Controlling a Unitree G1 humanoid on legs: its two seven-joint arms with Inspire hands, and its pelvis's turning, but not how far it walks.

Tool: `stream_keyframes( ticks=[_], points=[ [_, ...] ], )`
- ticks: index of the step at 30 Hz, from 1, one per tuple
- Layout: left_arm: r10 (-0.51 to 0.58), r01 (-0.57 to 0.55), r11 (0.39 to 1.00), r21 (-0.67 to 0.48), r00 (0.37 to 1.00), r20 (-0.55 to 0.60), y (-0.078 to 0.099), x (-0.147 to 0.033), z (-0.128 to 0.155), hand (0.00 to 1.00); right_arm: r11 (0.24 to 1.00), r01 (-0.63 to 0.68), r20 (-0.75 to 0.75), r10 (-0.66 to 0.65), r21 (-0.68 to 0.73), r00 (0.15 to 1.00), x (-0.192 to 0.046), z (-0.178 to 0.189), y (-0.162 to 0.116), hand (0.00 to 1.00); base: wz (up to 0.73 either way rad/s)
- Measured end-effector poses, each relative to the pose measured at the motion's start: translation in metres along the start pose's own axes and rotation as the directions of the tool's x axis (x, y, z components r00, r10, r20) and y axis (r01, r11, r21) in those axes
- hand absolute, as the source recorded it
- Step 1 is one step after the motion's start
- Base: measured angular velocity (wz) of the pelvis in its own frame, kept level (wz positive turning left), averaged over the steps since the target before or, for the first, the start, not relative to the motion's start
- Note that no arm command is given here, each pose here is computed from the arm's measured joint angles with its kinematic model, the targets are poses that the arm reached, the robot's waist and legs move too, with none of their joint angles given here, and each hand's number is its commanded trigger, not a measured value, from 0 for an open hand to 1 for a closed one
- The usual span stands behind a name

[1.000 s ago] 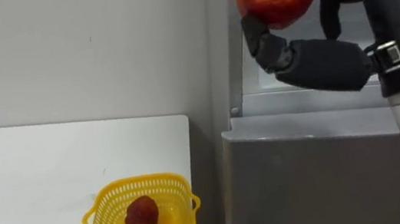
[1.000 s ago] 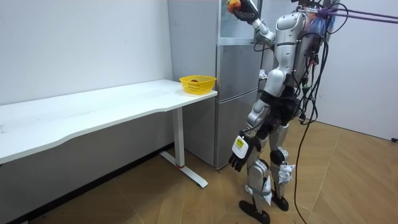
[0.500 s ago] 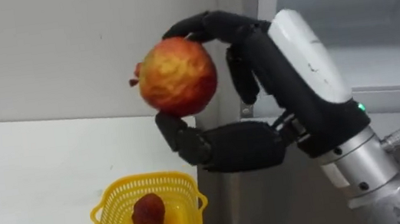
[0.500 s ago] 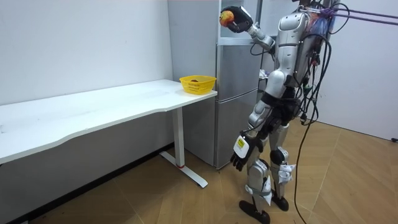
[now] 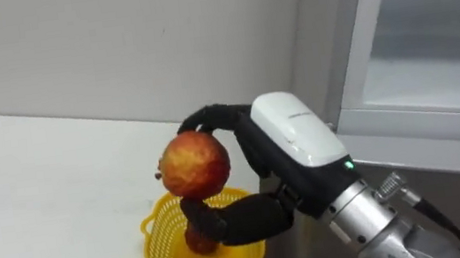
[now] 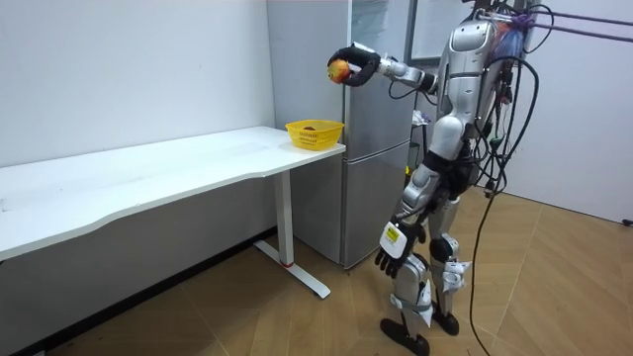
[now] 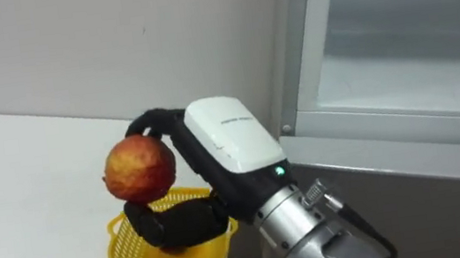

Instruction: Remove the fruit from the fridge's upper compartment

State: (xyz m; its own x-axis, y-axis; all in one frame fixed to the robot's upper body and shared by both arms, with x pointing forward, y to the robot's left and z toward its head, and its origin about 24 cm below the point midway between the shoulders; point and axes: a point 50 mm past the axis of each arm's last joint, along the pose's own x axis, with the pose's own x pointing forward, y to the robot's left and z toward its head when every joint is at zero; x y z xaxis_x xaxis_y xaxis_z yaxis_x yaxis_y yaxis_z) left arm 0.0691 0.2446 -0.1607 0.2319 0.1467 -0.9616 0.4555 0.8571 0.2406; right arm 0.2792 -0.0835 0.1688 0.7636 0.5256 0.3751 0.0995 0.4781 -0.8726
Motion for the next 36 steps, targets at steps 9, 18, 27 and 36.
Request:
stream_keyframes(
  ticks=[9, 18, 27, 36],
  points=[
    [-0.020, 0.020, 1.000, 0.008, 1.000, 0.000, -0.001, 0.000, 0.003, 0.00, 0.981, -0.192, -0.162, 0.185, -0.026, 0.969, -0.005, -0.034, 0.044, 1.00, 0.09],
    [-0.030, 0.030, 0.999, 0.016, 0.999, -0.024, -0.002, 0.000, 0.001, 0.00, 0.947, -0.299, -0.287, 0.256, -0.118, 0.923, -0.016, -0.060, 0.063, 1.00, 0.09],
    [-0.035, 0.035, 0.999, 0.019, 0.999, -0.005, 0.002, 0.001, 0.009, 0.00, 0.928, -0.351, -0.354, 0.289, -0.125, 0.890, -0.021, -0.073, 0.070, 1.00, 0.02],
    [-0.041, 0.041, 0.999, 0.017, 0.999, -0.017, 0.000, 0.001, 0.006, 0.00, 0.915, -0.378, -0.374, 0.305, -0.141, 0.876, -0.022, -0.075, 0.071, 0.84, 0.00]
  ],
)
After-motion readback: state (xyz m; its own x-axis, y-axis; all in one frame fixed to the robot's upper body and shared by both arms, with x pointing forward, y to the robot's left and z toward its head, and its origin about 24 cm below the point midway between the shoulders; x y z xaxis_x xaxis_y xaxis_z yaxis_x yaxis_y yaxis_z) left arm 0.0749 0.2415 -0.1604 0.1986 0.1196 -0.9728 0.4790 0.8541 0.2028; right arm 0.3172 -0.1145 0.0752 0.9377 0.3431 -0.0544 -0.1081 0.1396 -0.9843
